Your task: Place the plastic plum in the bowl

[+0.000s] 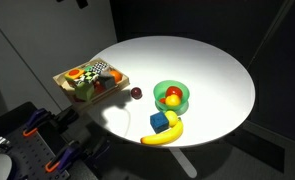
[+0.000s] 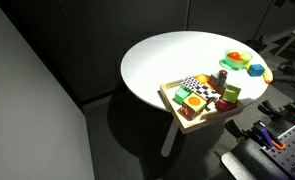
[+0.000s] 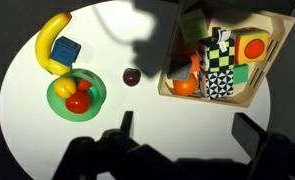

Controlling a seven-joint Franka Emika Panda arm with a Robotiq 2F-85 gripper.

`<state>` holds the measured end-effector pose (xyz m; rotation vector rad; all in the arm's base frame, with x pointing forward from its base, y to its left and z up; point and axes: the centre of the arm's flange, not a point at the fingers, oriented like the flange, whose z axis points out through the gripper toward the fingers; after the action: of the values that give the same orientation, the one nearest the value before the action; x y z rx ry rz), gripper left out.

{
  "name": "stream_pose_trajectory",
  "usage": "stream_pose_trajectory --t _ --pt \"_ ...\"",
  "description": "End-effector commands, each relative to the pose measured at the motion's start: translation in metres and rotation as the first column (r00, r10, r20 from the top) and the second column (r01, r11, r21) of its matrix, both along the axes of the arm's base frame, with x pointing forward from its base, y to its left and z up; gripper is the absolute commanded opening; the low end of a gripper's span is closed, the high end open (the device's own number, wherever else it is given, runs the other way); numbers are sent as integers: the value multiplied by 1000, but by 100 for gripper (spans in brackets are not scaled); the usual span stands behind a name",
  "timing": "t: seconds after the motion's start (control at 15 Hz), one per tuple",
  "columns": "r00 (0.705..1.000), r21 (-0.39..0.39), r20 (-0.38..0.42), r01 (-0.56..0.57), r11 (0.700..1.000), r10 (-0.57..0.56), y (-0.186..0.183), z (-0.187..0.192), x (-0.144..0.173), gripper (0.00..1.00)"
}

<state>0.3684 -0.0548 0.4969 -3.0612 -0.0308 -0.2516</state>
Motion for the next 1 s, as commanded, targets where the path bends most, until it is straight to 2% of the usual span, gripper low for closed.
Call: stream_pose_trajectory --t 0.0,0.47,0.93 --pt "996 -21 -71 55 998 -57 -3 -1 42 100" --pt "981 -68 -185 38 997 -50 -11 -48 89 100" --pt "978 -110 -201 26 994 -48 -19 -99 102 100"
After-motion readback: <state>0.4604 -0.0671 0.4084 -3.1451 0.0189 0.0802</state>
